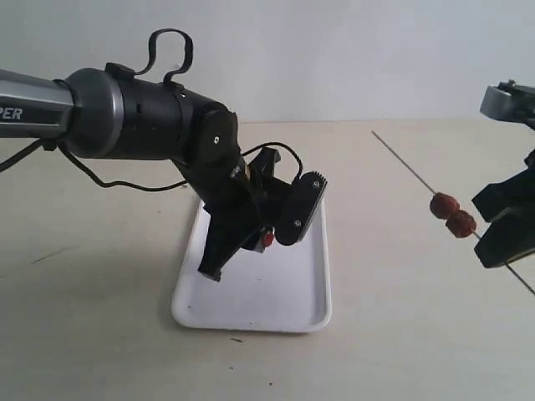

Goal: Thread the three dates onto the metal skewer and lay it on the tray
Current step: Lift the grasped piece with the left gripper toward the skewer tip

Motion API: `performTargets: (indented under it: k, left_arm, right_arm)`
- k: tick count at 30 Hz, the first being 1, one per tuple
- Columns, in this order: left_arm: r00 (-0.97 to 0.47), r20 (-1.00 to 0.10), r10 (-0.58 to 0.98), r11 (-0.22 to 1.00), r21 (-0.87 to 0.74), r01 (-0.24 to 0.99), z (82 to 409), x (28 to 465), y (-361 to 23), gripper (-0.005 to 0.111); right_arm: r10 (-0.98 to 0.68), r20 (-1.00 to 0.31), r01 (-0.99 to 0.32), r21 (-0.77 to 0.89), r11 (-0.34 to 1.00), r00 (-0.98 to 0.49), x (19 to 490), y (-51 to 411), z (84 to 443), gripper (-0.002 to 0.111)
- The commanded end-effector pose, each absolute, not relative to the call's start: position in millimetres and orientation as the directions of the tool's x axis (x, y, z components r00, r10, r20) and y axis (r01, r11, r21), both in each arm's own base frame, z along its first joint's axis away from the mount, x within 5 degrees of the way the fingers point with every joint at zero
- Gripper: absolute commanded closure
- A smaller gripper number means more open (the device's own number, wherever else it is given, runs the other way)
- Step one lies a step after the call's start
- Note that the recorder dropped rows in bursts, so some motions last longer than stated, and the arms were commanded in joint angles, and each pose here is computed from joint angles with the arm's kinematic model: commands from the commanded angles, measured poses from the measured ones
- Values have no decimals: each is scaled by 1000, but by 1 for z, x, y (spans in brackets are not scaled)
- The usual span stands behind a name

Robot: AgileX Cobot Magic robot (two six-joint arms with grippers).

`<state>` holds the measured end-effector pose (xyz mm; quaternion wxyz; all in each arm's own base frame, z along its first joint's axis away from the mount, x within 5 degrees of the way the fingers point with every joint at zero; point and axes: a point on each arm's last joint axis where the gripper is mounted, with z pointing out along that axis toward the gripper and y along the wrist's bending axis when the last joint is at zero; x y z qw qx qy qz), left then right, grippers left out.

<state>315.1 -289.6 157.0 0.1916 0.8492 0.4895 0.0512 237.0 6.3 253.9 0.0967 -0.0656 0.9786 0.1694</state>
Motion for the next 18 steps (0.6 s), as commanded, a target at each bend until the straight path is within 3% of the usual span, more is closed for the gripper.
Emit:
performTargets:
  k: [1, 8, 18]
  left_arm:
    - [524, -92, 847, -417, 496, 762, 173, 329, -285, 76]
    - [529, -103, 842, -351, 640, 684, 187, 345, -284, 76]
    - [578, -61, 814, -386, 686, 617, 190, 348, -285, 76]
  right_arm:
    - [-114, -185, -178, 376, 909, -976, 227, 11, 242, 108]
    - [-119, -135, -167, 440, 882, -984, 214, 17, 224, 108]
    - [-169, -172, -238, 560, 794, -970, 211, 29, 229, 108]
